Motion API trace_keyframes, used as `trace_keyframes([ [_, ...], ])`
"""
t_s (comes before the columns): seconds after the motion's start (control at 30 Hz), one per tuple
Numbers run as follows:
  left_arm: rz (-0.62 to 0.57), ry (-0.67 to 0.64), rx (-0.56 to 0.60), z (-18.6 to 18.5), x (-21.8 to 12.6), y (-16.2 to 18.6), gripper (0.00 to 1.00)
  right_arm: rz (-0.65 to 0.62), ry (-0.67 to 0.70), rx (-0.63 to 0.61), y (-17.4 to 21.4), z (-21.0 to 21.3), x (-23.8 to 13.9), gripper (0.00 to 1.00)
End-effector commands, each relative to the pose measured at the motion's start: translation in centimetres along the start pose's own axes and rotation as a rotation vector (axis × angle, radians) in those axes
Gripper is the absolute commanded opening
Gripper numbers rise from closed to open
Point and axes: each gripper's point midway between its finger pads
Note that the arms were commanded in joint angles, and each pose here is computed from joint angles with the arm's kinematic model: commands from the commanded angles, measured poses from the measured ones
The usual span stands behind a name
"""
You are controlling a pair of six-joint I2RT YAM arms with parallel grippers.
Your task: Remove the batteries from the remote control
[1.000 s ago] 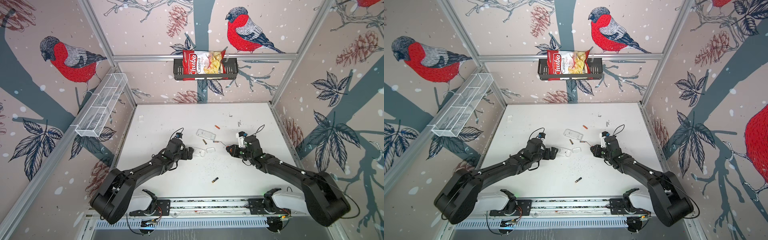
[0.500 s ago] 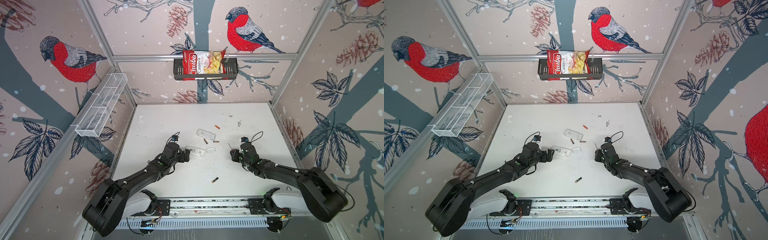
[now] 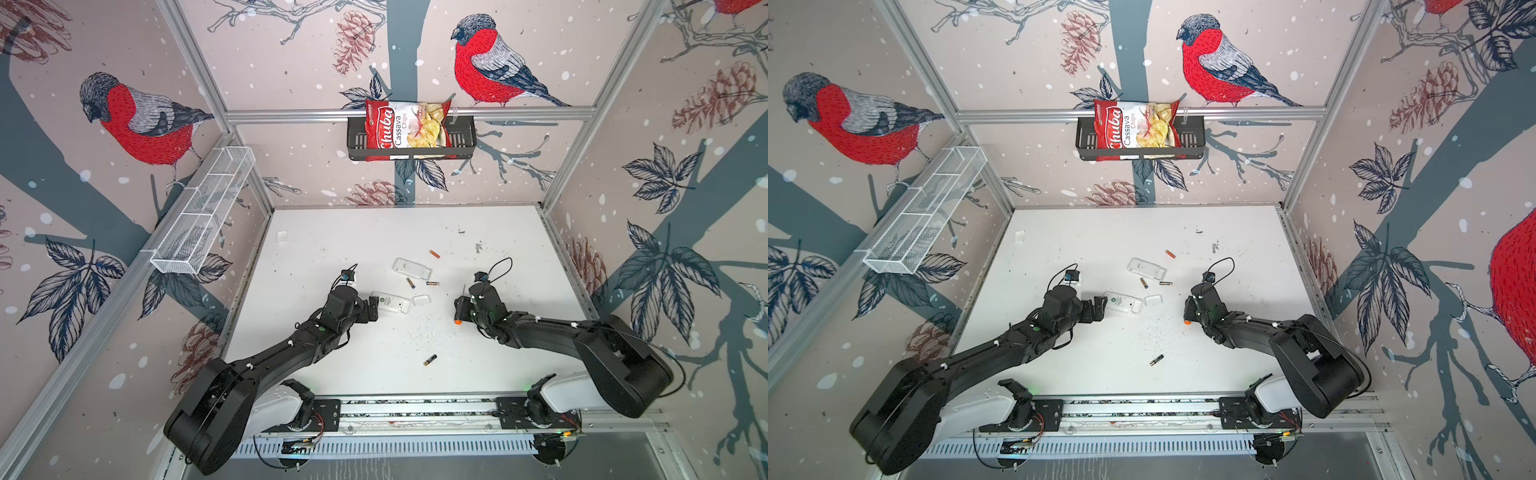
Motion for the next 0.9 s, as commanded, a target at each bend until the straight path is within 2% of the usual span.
trace_keyframes([
  [0.0,-0.062,0.001,-0.022,-0.3,-0.3,-1.8,0.97,-0.035,0.021,-0.017,-0.9,-0.2,-0.8,0.5],
  [0.1,-0.119,0.006,-0.032,-0.6,-1.0,-3.5,0.97,-0.103,0.02,-0.02,-2.7,0.0,-2.5,0.59],
  [0.2,-0.229,0.01,-0.058,-0.9,-2.0,-6.1,0.97,-0.21,0.03,-0.013,-5.3,-0.1,-4.9,0.76],
  [0.3,-0.341,0.006,-0.087,-1.0,-3.2,-8.9,0.97,-0.332,0.054,0.009,-7.8,-0.9,-7.6,0.99],
  [0.47,-0.492,-0.057,-0.078,-0.3,-4.7,-13.0,0.97,-0.575,0.13,0.039,-11.2,-3.7,-11.9,1.0],
  [0.57,-0.514,-0.093,-0.074,0.7,-4.6,-14.4,0.97,-0.714,0.203,0.033,-12.6,-5.6,-14.0,0.99],
  [0.67,-0.499,-0.15,-0.095,2.8,-4.1,-15.4,0.97,-0.798,0.284,-0.039,-13.3,-7.1,-15.3,1.0],
  [0.73,-0.513,-0.249,-0.097,4.7,-4.4,-15.8,0.96,-0.846,0.343,-0.123,-13.4,-8.1,-15.7,1.0],
  [0.8,-0.542,-0.329,-0.042,6.0,-4.8,-16.0,0.96,-0.905,0.39,-0.199,-13.2,-9.0,-16.0,1.0],
  [0.87,-0.558,-0.389,0.046,7.2,-4.8,-15.7,0.96,-0.911,0.438,-0.213,-13.1,-10.4,-15.6,1.0],
])
Point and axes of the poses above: each gripper's point midway between its finger pads, its own x axis out along the fingers, its own z axis along the line the jaws close on, y = z × x
